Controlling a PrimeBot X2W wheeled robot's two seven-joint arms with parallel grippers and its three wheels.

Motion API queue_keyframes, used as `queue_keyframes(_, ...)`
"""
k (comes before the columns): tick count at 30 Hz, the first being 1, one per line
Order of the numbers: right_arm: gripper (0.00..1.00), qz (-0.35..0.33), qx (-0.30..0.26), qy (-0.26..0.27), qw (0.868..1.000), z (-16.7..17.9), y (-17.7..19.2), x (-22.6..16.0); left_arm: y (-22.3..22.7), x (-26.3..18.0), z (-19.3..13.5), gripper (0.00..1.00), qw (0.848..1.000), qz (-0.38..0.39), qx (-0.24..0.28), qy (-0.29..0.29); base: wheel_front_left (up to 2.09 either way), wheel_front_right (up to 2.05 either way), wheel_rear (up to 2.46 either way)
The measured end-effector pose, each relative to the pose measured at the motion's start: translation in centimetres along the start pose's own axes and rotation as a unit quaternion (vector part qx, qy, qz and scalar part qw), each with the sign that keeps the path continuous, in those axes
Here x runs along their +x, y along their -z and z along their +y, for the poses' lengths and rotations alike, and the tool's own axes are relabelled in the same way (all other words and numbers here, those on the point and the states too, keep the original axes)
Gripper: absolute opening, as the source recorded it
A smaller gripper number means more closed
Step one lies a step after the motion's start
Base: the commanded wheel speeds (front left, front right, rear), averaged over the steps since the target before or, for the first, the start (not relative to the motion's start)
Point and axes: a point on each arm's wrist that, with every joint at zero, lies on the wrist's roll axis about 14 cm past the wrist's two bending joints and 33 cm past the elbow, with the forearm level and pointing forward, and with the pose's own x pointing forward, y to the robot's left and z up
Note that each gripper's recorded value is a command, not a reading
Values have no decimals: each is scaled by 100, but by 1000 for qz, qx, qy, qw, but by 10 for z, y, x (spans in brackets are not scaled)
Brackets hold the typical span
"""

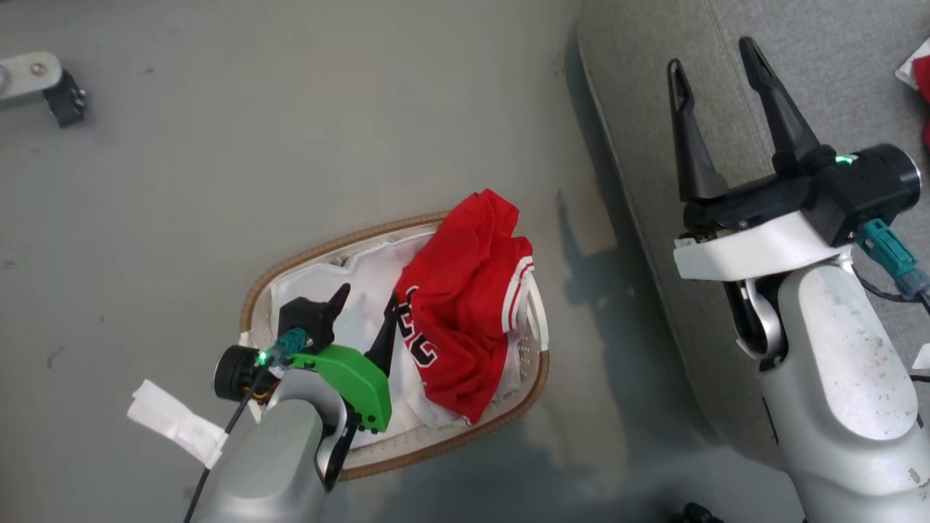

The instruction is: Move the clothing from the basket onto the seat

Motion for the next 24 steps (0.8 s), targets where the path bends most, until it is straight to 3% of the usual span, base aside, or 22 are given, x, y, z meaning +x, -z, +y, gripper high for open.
queue_keyframes(12,100,5,-15,16,1000,-23,33,14,77,55,-6,100,991,123,-16,42,0,0,0)
queue_keyframes(24,100,45,-28,25,998,-36,77,10,123,89,-3,100,982,180,-26,54,0,0,0)
